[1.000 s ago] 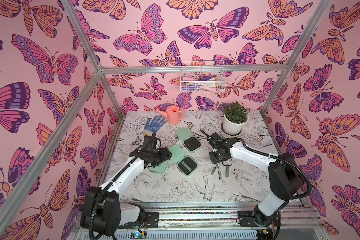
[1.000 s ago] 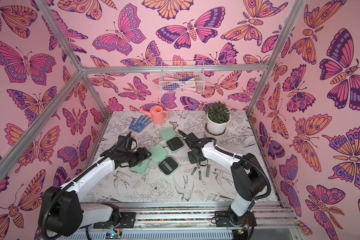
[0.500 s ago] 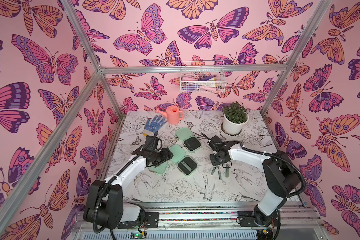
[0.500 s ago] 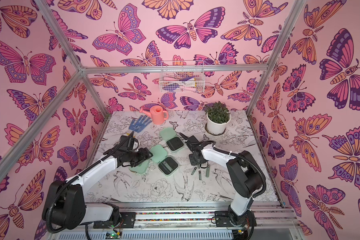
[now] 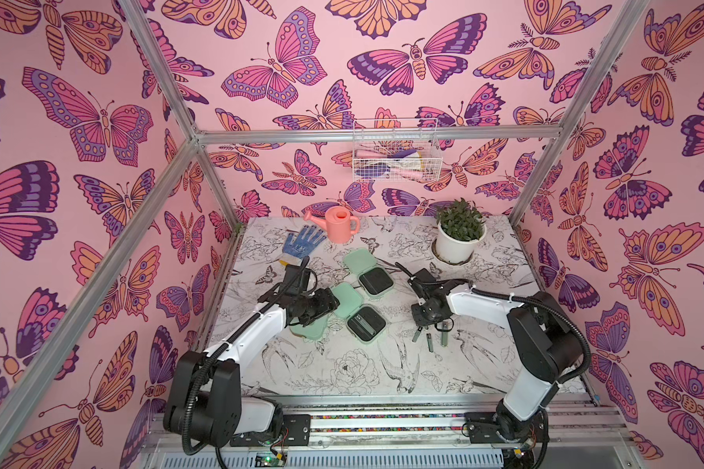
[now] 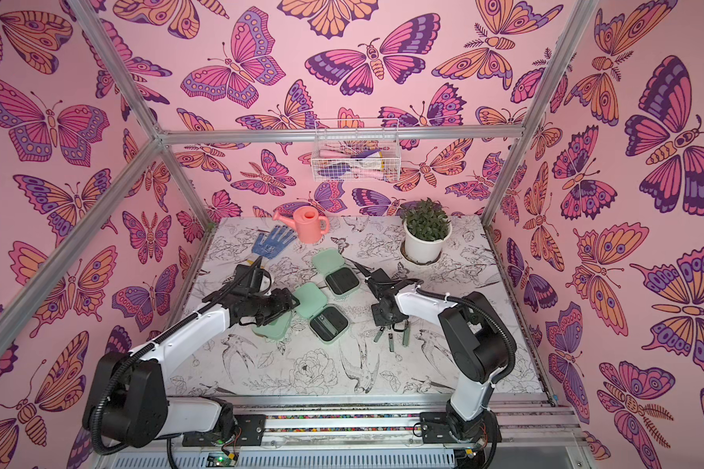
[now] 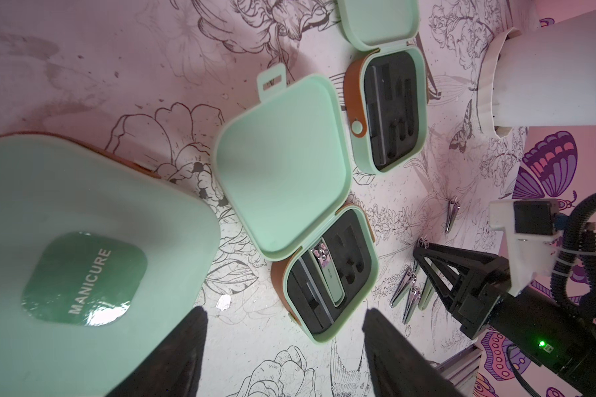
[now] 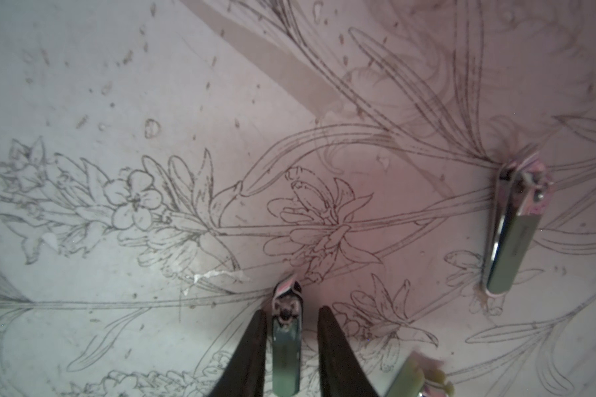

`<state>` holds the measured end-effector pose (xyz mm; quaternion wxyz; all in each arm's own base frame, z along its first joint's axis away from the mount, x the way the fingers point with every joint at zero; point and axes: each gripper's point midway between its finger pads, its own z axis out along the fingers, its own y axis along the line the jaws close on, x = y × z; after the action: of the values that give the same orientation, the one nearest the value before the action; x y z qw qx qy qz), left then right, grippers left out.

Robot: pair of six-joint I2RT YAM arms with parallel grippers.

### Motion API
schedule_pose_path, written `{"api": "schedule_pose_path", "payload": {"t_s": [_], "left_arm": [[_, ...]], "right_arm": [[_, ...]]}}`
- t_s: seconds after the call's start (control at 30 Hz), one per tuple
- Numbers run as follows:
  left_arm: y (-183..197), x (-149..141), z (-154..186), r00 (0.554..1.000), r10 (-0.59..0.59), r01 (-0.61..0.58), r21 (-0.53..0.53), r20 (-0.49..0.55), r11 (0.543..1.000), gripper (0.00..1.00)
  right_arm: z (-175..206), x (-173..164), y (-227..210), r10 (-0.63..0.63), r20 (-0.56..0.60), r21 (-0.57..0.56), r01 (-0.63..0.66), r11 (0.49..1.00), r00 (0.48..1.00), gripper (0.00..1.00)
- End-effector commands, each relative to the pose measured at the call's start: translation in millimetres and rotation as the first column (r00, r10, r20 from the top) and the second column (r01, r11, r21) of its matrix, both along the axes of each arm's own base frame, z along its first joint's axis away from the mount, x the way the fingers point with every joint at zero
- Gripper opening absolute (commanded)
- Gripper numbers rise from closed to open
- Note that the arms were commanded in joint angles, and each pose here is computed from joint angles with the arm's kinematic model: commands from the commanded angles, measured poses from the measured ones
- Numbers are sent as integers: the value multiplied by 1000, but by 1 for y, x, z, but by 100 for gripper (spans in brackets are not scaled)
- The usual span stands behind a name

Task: Organize nail clipper sets
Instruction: Pick up the nail clipper from the center of the board.

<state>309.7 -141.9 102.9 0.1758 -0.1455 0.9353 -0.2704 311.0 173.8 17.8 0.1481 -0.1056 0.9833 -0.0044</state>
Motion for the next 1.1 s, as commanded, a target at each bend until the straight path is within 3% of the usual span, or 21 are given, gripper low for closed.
{"api": "schedule_pose_path", "payload": {"t_s": [0.0, 0.47, 0.8, 1.07], "left_arm": [[1, -1, -6, 1000, -3, 3, -5, -19, 1000, 73], [0, -2, -4, 1000, -1, 1, -14, -16, 1000, 73], [0, -3, -5, 1000, 4, -4, -14, -20, 1000, 73], [0, -4, -6, 1000, 3, -4, -16, -22, 1000, 73]], "right_arm": [[-15, -17, -7, -21, -63, -7, 21, 1000, 998, 27], [-12, -28, -15, -36, -73, -10, 36, 999, 997, 23], [-11, -27, -13, -28, -74, -5, 28, 1000, 997, 10], [7, -16, -5, 18, -31, 14, -18, 1000, 999, 7]]}}
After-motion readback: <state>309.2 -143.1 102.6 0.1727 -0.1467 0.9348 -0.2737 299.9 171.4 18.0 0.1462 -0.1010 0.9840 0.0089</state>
